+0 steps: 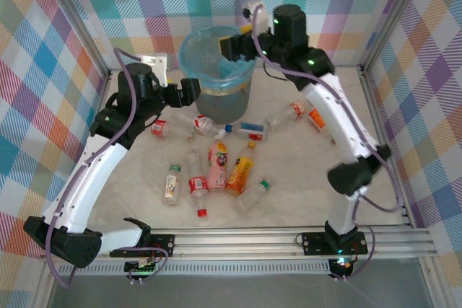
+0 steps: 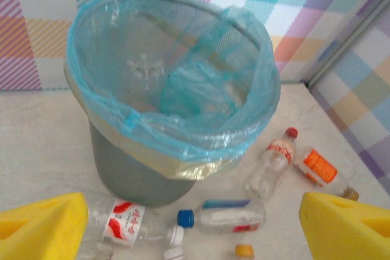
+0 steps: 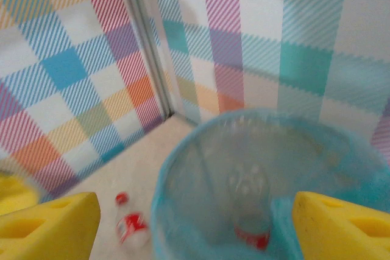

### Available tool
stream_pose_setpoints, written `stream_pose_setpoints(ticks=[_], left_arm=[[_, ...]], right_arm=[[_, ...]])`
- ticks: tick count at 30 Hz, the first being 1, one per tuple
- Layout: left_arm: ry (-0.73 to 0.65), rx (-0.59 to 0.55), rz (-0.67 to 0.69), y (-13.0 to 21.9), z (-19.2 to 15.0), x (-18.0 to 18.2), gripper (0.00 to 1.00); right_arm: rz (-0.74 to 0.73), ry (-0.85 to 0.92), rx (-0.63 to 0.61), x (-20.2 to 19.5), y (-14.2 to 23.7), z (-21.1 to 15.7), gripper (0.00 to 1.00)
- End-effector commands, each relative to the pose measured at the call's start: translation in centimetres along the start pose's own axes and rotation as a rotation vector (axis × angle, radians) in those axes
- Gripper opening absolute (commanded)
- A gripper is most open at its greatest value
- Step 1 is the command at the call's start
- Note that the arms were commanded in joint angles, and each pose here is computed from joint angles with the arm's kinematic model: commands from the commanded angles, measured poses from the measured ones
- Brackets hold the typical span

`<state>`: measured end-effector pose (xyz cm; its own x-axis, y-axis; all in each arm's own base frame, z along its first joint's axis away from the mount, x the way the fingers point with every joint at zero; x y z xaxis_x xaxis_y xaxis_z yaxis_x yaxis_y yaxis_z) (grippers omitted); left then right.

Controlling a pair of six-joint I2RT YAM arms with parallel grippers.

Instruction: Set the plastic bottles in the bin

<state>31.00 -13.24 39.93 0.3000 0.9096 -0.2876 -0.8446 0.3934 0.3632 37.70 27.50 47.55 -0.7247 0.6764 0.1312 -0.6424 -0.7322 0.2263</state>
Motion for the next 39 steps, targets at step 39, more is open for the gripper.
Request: stream_pose_setpoints(ticks=[39], left_arm=[[-0.591, 0.271, -0.455, -14.8, -10.9, -16.8, 0.89]], right_arm=[[-0.955, -1.044, 0.373, -35.4, 5.5, -27.3, 0.66]])
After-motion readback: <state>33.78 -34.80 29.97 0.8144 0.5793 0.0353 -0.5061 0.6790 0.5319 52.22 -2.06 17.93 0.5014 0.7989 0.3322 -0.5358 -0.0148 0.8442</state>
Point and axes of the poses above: each hand's point on the last joint's axis, 136 mm out from that joint toward the fingers, its own y axis back along the fingers, its own x axis along the line the jaws close on, z = x × y, the point moved 5 cm from there along y, back along the fingers, and after that the axes turned 1 degree about y, right-handed, at the moved point
